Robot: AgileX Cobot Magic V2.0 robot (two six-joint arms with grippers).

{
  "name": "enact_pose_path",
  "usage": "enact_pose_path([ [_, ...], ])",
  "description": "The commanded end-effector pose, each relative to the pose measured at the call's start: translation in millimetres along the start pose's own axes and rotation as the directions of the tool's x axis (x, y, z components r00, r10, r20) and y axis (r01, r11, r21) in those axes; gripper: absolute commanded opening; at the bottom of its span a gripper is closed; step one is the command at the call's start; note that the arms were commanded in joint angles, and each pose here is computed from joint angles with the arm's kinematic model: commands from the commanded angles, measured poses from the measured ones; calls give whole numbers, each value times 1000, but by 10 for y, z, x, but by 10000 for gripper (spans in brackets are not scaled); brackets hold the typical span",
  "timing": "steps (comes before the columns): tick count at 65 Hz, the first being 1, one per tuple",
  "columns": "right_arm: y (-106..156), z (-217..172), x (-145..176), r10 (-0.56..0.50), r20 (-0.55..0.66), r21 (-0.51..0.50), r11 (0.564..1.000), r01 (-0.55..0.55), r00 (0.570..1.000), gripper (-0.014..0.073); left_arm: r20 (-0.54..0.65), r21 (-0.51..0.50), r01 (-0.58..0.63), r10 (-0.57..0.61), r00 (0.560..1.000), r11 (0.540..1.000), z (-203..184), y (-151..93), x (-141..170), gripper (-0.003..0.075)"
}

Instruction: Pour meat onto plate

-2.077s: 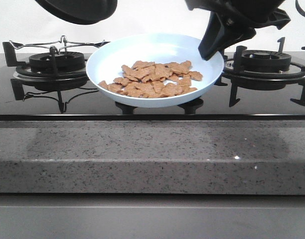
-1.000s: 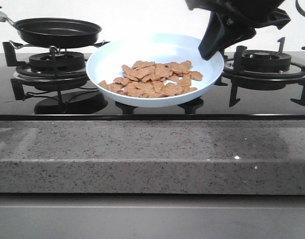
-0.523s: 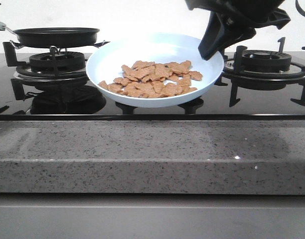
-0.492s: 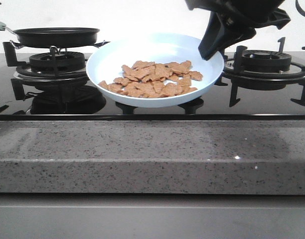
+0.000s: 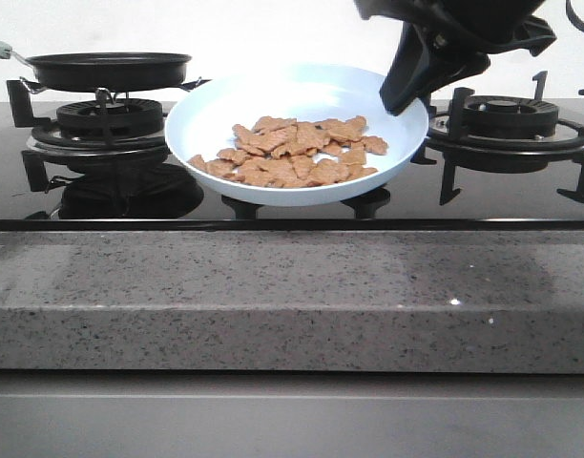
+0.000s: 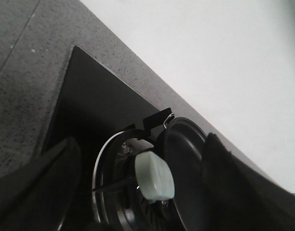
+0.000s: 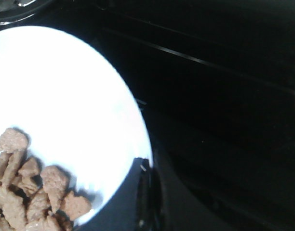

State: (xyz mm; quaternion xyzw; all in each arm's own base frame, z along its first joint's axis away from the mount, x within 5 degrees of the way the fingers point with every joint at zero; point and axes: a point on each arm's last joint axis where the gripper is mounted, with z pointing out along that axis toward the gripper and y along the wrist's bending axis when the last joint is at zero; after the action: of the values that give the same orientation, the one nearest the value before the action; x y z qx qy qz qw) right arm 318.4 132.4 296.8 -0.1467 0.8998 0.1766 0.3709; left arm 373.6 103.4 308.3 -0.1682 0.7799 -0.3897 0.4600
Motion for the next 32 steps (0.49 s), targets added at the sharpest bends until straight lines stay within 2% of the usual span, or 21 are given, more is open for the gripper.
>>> enact_pose_path([
  [1,39,-217,-181,-2,124,1,1000,2,992,-113,39,11,-127,127,991,992,-310,-431,-118,517],
  [6,39,-217,-181,-2,124,1,1000,2,992,-113,18,-41,-190,190,982,981,-444,-575,-94,517],
  [16,39,-217,-181,-2,124,1,1000,2,992,-113,-3,-72,-360,360,933,930,-616,-1076,56,514],
  [23,39,-217,-181,-2,124,1,1000,2,992,-113,-51,-118,-495,493,869,861,-690,-1451,265,514],
  [28,39,-217,-181,-2,124,1,1000,2,992,-113,-92,-166,-583,576,812,795,-762,-1642,402,515],
  [32,39,-217,-181,-2,124,1,1000,2,992,-113,-123,-188,-618,606,786,763,-805,-1770,519,514],
])
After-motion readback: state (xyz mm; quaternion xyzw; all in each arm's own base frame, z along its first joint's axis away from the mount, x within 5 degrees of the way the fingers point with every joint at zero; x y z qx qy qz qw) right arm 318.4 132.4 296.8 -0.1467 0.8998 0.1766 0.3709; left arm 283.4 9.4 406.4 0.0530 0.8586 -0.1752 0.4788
